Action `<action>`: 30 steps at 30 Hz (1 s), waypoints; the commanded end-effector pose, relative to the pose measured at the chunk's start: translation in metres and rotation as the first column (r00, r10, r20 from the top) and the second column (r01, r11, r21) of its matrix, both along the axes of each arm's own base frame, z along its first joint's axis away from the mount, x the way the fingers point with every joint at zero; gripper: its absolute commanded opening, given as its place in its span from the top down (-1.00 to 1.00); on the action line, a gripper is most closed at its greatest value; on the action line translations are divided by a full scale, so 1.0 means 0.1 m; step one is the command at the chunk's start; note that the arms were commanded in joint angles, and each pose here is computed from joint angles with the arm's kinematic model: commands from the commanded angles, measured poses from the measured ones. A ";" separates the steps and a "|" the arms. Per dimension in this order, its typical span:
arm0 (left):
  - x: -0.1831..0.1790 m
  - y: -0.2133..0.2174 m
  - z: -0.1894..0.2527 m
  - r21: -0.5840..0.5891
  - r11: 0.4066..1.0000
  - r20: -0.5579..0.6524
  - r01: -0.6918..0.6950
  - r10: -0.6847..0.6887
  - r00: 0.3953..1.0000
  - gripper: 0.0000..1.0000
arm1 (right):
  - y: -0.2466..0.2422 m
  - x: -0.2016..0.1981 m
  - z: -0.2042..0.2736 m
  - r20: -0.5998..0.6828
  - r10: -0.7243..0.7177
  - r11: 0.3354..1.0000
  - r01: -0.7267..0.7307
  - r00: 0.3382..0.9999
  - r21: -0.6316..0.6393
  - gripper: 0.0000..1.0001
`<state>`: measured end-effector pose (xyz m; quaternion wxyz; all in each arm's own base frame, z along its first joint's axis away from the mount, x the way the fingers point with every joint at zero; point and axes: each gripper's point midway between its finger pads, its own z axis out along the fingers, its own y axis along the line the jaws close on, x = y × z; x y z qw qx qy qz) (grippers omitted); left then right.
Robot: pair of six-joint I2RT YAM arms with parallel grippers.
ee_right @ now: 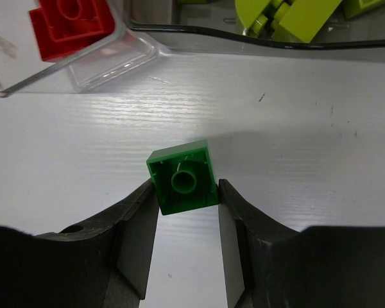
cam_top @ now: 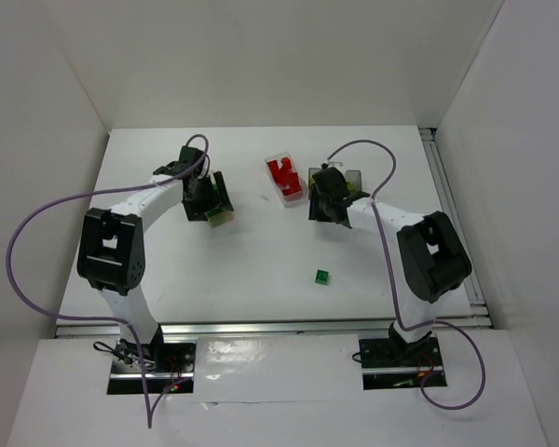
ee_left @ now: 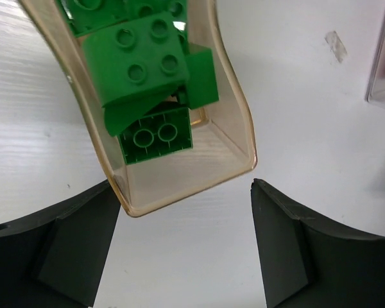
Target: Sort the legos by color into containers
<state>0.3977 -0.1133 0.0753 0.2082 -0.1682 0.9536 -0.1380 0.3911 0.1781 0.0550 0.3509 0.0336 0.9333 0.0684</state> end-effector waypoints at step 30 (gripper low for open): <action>-0.59 1.69 1.36 0.196 0.874 0.215 -0.445 0.404 0.889 -0.85 | 2.93 0.29 0.83 0.227 0.470 0.872 -0.489 0.853 0.034 -0.21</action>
